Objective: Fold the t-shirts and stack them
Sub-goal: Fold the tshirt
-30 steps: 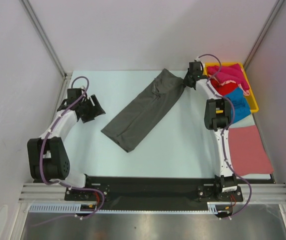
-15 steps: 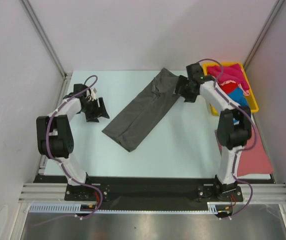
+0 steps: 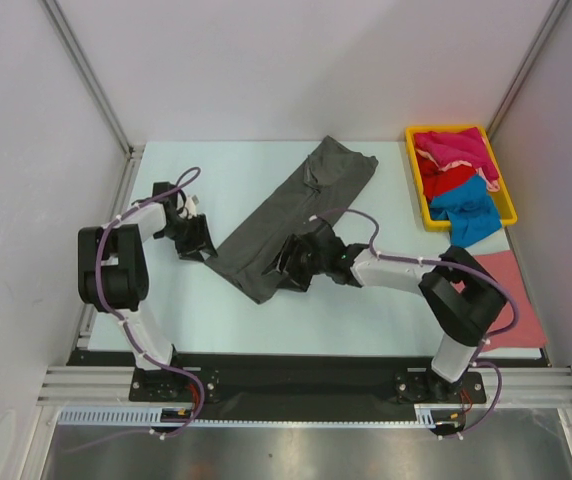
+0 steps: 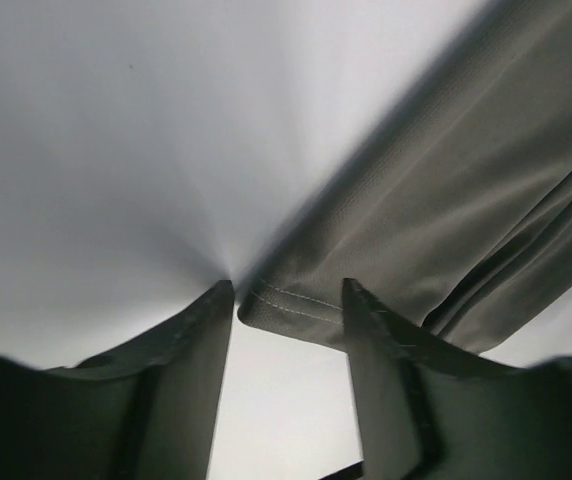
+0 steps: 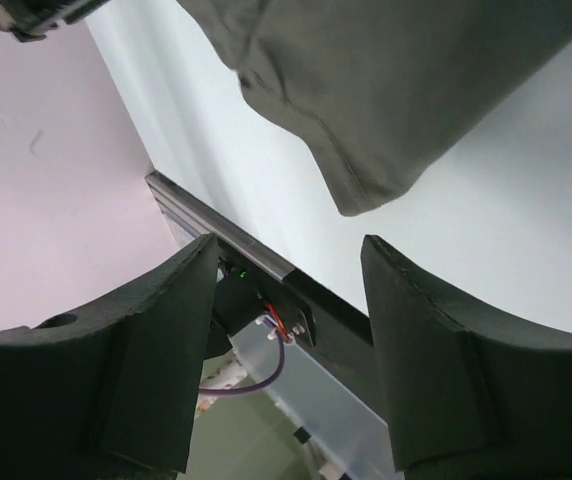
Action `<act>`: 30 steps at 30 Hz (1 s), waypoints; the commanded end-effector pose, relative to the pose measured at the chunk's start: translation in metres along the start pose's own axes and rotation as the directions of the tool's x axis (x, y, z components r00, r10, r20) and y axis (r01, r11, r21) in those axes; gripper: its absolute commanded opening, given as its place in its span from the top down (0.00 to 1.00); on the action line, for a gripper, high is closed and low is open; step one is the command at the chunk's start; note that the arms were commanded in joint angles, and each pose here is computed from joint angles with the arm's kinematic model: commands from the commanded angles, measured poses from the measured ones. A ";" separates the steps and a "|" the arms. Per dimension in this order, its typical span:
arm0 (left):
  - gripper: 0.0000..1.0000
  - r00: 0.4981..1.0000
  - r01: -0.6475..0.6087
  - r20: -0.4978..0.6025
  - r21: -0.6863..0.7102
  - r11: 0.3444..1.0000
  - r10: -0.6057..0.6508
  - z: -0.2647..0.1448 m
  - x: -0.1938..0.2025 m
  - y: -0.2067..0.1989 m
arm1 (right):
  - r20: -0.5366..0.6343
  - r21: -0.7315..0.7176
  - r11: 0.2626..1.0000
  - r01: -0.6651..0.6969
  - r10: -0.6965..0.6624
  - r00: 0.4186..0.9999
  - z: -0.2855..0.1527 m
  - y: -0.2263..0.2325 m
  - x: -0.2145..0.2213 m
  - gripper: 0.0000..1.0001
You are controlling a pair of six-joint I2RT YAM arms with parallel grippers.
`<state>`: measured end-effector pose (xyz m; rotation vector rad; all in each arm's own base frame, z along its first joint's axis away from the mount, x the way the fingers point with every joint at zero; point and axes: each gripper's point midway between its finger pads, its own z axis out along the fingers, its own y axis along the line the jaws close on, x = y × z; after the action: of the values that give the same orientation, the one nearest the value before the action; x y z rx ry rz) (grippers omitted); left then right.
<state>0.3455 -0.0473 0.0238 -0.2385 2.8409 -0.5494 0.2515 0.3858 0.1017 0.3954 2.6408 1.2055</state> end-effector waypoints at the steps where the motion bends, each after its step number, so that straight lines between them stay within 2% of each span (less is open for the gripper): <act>1: 0.50 0.999 -0.004 0.033 -0.012 1.000 0.004 -0.005 0.000 0.002 | 0.037 -0.126 0.976 -0.176 0.182 0.983 0.020 0.013 0.001 0.41; 3: 0.52 0.999 0.002 0.040 -0.004 1.000 -0.002 -0.003 -0.001 0.002 | 0.037 -0.157 0.971 -0.180 0.188 0.981 0.029 0.014 0.006 0.44; 7: 0.50 0.999 0.019 0.030 -0.025 1.000 -0.018 0.000 0.000 0.006 | 0.022 -0.084 0.967 -0.239 0.242 0.970 0.047 0.000 0.025 0.52; 11: 0.48 0.999 0.034 0.018 -0.027 0.999 -0.034 0.003 0.003 0.008 | 0.077 -0.027 0.960 -0.277 0.278 0.957 0.048 -0.015 0.034 0.49; 19: 0.49 0.999 0.035 0.007 -0.014 0.999 -0.035 0.004 0.010 0.006 | 0.086 0.013 0.924 -0.383 0.380 0.921 0.053 -0.041 0.044 0.47; 30: 0.61 0.999 0.047 -0.024 -0.063 0.997 -0.049 0.009 0.019 0.016 | 0.096 0.050 0.901 -0.430 0.425 0.900 0.063 -0.067 0.045 0.50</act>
<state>0.3395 -0.0471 0.0184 -0.2907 2.8398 -0.5432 0.2166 0.4170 0.0338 0.9965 2.5953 1.2969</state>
